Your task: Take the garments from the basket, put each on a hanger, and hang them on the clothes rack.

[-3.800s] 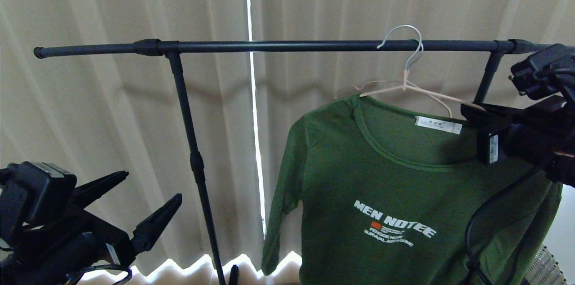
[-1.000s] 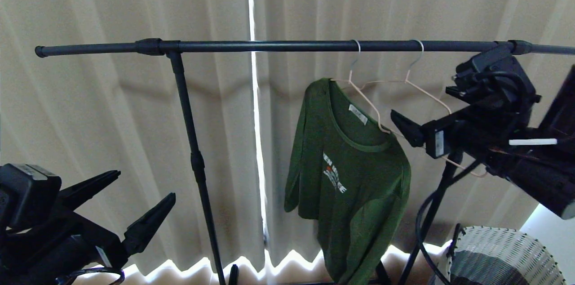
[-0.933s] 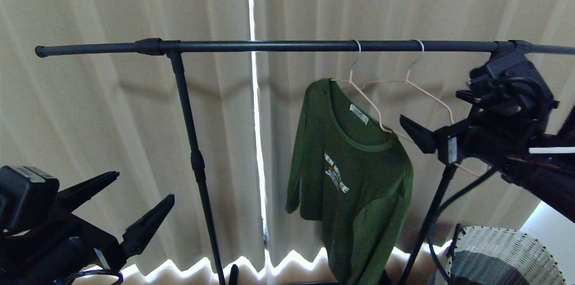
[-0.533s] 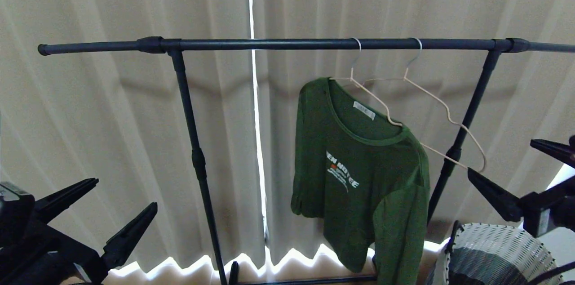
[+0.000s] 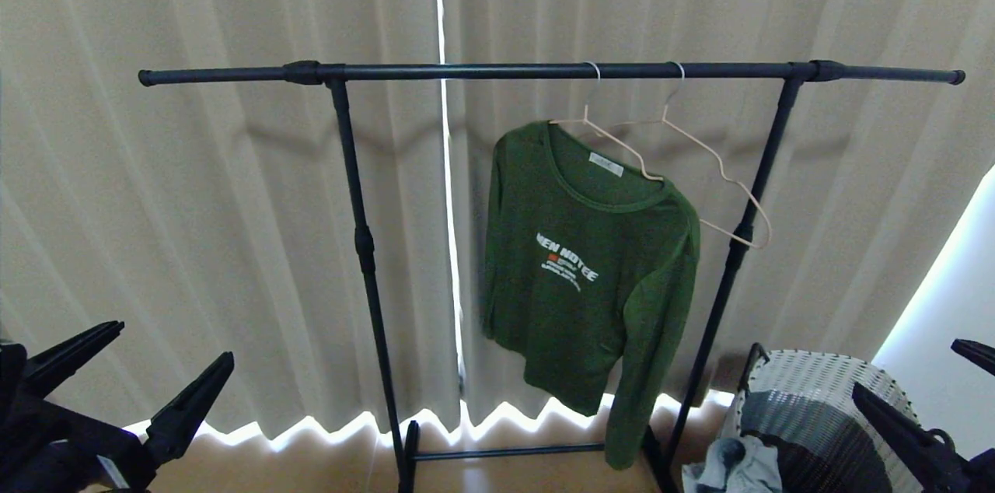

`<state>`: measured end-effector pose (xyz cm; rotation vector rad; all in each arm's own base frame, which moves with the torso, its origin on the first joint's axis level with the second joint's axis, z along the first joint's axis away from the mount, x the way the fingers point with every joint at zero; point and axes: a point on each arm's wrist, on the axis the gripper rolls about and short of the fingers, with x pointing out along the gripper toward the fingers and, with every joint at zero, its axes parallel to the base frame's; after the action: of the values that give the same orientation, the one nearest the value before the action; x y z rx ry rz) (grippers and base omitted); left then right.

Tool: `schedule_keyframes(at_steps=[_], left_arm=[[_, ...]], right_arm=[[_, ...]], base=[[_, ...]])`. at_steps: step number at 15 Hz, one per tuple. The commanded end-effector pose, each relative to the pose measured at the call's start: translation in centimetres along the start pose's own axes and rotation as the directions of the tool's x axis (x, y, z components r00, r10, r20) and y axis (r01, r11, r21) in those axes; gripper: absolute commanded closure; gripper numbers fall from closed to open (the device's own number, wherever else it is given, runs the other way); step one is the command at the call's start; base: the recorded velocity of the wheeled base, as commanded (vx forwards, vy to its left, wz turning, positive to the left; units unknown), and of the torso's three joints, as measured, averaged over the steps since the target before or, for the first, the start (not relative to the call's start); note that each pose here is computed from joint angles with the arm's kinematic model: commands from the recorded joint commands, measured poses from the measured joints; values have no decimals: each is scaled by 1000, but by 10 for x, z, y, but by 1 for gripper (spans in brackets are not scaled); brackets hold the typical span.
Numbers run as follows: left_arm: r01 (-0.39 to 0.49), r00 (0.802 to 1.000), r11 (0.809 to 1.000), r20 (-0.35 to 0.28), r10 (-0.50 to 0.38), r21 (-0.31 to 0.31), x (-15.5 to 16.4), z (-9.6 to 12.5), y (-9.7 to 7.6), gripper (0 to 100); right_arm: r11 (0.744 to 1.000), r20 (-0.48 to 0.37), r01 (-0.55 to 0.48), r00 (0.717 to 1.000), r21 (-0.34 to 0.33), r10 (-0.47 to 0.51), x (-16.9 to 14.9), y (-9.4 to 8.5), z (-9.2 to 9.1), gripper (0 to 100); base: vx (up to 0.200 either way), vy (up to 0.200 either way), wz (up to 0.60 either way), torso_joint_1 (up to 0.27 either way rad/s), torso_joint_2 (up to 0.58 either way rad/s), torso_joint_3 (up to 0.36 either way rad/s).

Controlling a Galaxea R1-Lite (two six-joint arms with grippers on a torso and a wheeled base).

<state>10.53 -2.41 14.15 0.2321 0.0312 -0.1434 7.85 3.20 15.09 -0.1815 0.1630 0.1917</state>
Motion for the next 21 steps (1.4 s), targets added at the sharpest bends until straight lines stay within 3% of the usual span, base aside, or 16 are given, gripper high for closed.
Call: schedule_keyframes(at_steps=[1,3,6,8,14,21], left_arm=[[-4,1000,1000,1,4,0,0,0,0,0],[2,1000,1000,2,-2,-2,-1,0,0,0],[24,1000,1000,-10,-24,4,1,-1,-3,0],[46,999,999,-10,-45,6,0,-1,-5,0],[149,987,989,-55,-149,12,-4,-6,-13,0],[167,985,986,-50,-166,13,-4,-6,-13,0]], right_arm=[[999,-20,-36,999,23,36,-3,1,-10,0],[1000,-62,-23,998,10,24,-1,1,-14,0],[993,-156,109,981,-52,-116,13,-11,-7,0],[990,-197,138,970,-37,-143,23,-15,-6,0],[991,-275,122,952,-50,-131,22,-13,-25,0],[991,-289,125,948,-55,-135,21,-13,-28,0]], base=[[-200,0,0,12,2,2],[0,0,0,0,0,0],[0,0,0,0,0,0],[0,0,0,0,0,0],[0,0,0,0,0,0],[0,-200,0,2,0,4]])
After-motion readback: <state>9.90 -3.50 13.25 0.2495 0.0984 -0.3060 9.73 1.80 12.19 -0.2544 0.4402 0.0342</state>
